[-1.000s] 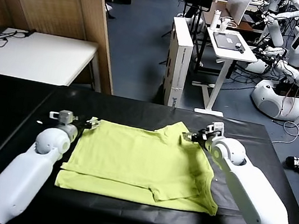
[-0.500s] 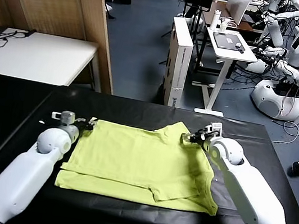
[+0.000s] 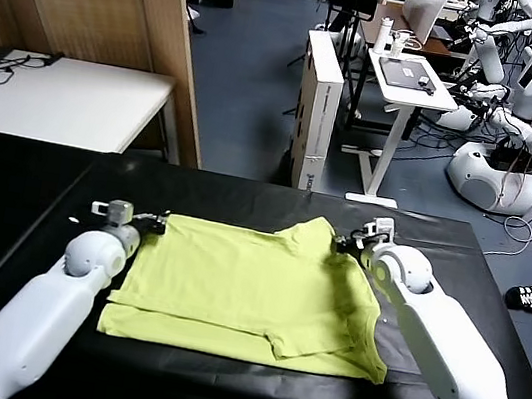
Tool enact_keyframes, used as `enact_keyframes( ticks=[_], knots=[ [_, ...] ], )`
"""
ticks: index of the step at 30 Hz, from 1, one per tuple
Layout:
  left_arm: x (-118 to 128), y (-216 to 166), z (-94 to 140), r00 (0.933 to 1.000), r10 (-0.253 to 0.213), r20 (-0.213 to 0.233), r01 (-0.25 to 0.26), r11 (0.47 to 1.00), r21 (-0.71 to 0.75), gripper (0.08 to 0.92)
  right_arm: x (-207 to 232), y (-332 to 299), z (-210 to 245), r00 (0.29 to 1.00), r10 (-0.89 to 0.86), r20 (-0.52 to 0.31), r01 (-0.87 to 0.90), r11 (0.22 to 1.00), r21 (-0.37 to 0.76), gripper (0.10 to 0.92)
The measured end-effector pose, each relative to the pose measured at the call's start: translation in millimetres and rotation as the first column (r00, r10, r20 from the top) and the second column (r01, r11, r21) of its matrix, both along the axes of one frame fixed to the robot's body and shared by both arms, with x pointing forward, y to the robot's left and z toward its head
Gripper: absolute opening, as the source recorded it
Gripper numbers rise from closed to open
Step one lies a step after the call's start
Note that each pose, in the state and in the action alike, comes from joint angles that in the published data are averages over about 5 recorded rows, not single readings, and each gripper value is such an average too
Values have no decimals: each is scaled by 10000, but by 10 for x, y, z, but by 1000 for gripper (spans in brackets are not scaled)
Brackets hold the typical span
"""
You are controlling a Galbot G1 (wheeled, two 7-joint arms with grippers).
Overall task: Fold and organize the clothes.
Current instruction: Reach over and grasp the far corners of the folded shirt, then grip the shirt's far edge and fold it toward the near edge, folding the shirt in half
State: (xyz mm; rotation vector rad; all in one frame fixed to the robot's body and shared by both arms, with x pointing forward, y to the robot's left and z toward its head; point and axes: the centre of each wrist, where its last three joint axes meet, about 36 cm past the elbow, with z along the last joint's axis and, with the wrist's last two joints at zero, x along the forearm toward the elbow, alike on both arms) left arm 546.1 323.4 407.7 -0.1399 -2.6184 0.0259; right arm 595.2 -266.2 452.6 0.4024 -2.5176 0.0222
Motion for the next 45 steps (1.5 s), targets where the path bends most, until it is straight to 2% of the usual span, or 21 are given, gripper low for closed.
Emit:
enact_keyframes(
  ticks=[11,19,26,32,45],
  knots=[
    [-182,116,165,9991,122,415,-113,9997,-204,147,-195,-140,215,9956,-55,940,-3,9981,622,140],
    [-500,150,359,9974,-27,726,50,9995,-318,147,-524,-290,403,9931,59,1173,-136,9978,653,140],
    [-910,201,523,9946,-417,956,432,9990,-137,147,-954,-433,557,9939,349,1048,-395,9983,428,140],
    [-1244,242,641,9927,-699,984,678,9974,246,147,-1381,-502,635,9948,744,699,-744,9972,-22,140],
    [-1748,103,604,9934,-1026,503,992,9929,660,147,-1979,-536,449,9900,1217,-713,-1276,9883,-841,140]
  ],
)
